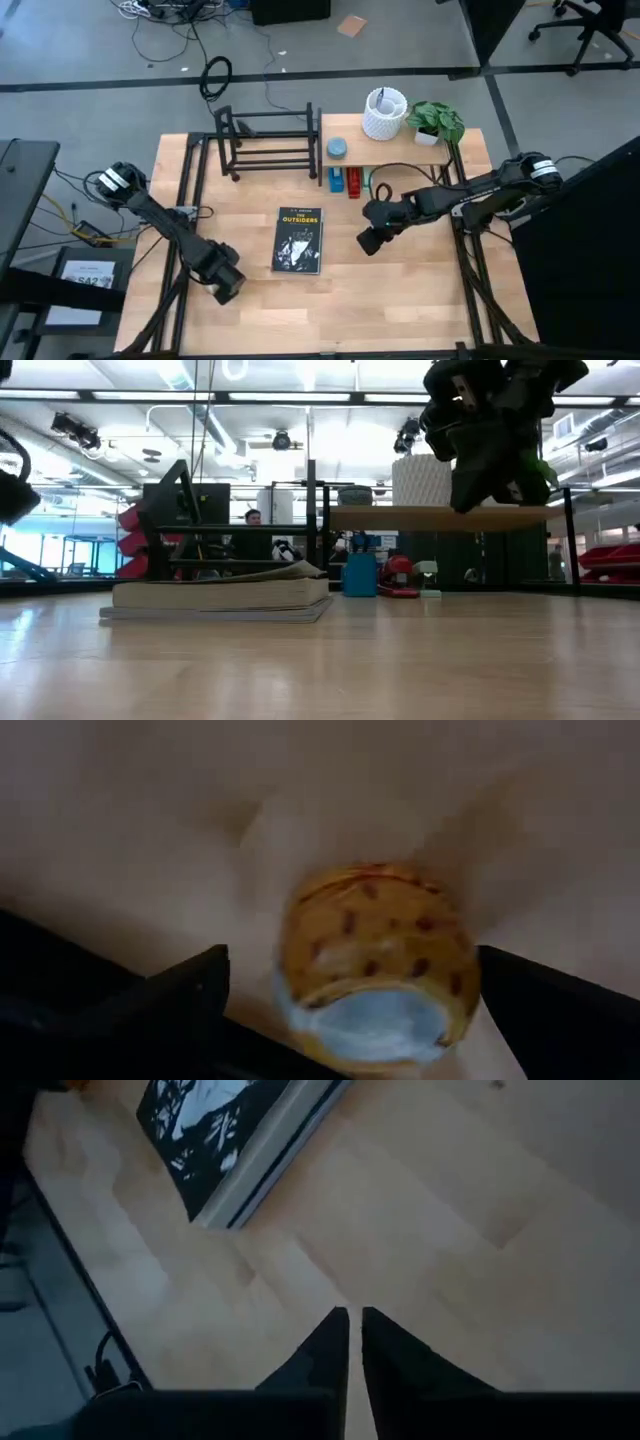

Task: Stock shelves
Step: Put the yellow scented candle under the shelf

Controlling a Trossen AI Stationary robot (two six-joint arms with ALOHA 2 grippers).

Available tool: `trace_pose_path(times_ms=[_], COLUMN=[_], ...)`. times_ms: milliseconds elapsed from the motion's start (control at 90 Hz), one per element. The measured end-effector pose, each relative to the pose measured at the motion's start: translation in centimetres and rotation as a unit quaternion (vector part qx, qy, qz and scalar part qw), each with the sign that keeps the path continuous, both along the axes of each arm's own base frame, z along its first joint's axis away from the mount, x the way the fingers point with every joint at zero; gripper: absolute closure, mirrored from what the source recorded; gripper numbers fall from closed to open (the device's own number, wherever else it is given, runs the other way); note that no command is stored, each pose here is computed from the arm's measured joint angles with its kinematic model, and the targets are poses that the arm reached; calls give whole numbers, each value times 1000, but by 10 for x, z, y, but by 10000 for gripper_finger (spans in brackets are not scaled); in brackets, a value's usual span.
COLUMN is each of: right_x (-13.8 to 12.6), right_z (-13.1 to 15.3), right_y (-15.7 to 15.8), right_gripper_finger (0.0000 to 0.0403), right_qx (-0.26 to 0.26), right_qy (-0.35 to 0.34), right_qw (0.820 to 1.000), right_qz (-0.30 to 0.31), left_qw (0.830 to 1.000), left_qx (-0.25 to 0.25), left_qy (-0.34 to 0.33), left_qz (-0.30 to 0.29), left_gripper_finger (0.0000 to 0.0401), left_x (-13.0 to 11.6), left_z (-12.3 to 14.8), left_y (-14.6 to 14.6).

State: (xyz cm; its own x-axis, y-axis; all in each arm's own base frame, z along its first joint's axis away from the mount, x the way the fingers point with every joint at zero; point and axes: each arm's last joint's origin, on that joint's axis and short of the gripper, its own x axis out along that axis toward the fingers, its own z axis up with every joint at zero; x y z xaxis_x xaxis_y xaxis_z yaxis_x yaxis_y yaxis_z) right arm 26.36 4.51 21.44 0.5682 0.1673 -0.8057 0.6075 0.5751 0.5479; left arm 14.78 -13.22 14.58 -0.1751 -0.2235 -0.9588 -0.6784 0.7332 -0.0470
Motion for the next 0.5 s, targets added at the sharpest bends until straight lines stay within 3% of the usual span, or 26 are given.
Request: trace_pose_path(times_ms=[122,278,500], right_x=[0,0,3], right_z=[0,0,4], right_y=[0,0,1], right_gripper_finger=[398,399,400], right_qx=[5,12,15], right_qy=[1,0,-20], right_qw=[1000,1000,1000], right_qz=[0,-9,-9], left_qw=[1000,1000,999], left_qx=[-7,-20,-37], left_qy=[-8,-10,-8], left_qz=[0,0,0], left_gripper_finger=[48,130,133], left_x=[1,2,8], left_z=[-2,-2,11], left_y=[-1,-2,-8])
